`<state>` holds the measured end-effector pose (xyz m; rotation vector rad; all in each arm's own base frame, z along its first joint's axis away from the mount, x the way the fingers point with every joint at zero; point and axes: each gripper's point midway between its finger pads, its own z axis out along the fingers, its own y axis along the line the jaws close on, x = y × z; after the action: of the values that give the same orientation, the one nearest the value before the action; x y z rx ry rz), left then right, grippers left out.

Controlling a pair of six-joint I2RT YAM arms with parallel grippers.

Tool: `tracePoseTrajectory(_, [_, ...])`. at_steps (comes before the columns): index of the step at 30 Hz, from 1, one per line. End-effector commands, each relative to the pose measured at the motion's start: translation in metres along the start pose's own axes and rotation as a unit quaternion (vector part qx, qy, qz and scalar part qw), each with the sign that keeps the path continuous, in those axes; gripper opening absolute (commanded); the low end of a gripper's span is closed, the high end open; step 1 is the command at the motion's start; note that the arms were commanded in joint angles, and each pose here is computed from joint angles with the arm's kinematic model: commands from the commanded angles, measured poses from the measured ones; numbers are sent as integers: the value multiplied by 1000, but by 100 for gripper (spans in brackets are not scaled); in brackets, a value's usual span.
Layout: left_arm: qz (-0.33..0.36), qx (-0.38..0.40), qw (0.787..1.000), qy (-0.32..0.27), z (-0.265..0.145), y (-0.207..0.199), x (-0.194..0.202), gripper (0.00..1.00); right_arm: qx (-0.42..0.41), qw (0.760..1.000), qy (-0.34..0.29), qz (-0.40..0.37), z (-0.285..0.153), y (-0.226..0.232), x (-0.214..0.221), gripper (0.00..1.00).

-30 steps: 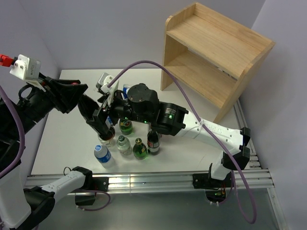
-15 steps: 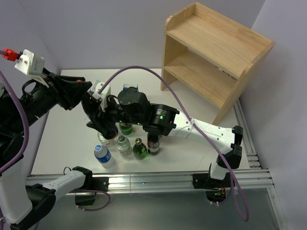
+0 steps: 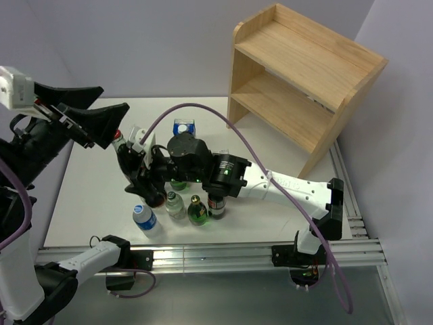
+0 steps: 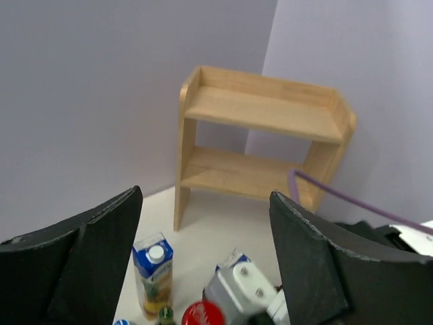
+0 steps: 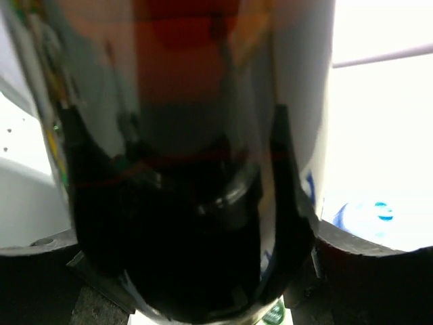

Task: Place and organize the beverage onto the shelf
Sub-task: Place the drink on the shelf.

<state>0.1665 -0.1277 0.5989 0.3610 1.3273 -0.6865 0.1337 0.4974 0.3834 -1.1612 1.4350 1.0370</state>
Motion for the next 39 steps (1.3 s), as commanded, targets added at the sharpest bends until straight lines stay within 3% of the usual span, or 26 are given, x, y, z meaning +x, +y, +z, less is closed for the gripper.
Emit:
tracePoseTrajectory(1, [35,-8,995,-91,-4,0,-41,83,-37,977,-207,-26,-53,24,-134,0])
tracePoseTrajectory(9, [9,-112,983,-144,-23,31,-62,94,-19,959,-280,-36,-84,22,-185,0])
tracePoseTrajectory(12, [-27,-213,962,-169,-41,62,-68,99,13,955,-294,-32,-93,8,-194,0])
tracePoseTrajectory(13, [-40,-274,944,-178,-53,82,-67,99,37,953,-301,-25,-99,-2,-198,0])
tracePoseTrajectory(17, [-54,-339,920,-190,-73,102,-58,99,128,943,-305,-24,-119,-38,-211,0])
tracePoseTrajectory(23, [-57,-355,921,-151,-76,113,-12,99,217,919,-329,-13,-187,-83,-254,0])
tracePoseTrajectory(28, [-51,-363,924,-107,-68,124,36,99,299,901,-313,-32,-230,-124,-259,0])
tracePoseTrajectory(39, [-42,-372,927,-13,-60,140,120,100,491,808,-317,-70,-363,-197,-273,0])
